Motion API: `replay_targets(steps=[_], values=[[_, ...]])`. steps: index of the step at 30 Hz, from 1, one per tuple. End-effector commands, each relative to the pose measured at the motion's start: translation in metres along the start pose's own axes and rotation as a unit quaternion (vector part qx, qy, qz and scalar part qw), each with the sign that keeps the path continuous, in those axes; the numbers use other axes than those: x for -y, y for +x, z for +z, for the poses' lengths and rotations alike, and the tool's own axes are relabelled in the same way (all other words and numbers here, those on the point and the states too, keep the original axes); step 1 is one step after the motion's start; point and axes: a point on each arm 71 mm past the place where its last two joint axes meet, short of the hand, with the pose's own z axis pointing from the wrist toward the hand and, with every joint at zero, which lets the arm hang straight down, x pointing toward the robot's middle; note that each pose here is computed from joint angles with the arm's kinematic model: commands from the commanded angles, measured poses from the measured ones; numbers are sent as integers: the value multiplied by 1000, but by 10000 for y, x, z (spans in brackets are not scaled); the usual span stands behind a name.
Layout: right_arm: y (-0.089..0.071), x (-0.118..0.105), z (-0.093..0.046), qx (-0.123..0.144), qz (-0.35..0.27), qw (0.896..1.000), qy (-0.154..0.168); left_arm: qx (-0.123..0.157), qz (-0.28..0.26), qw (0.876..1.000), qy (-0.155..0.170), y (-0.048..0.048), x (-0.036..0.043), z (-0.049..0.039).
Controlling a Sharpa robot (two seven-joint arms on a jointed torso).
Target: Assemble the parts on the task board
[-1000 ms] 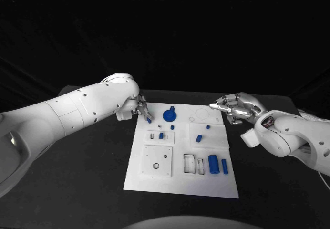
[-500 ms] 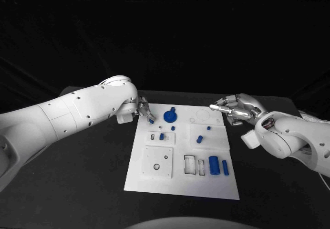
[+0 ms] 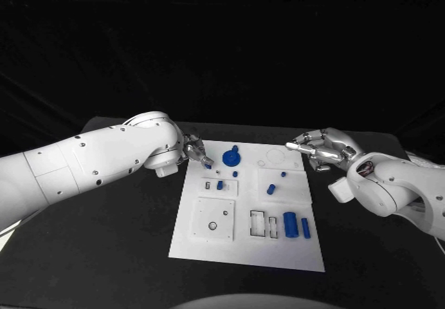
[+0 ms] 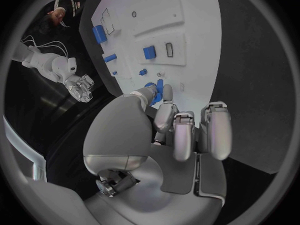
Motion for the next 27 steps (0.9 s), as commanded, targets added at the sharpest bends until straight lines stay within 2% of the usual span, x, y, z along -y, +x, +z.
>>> replay_targets(steps=[1,8,16,27], values=[[16,-8,-3,-7,2,1000,-5,29,0,999,13,34,-4,-35],[16,-8,-3,-7,2,1000,-5,28,6,999,14,191,-83,-92],[19,-7,4,-7,2,1000,-5,15,13,1000,16,344,-88,-94],[20,-7,5,-8,2,1000,-6,-1,27,1000,10,424,-104,-93]])
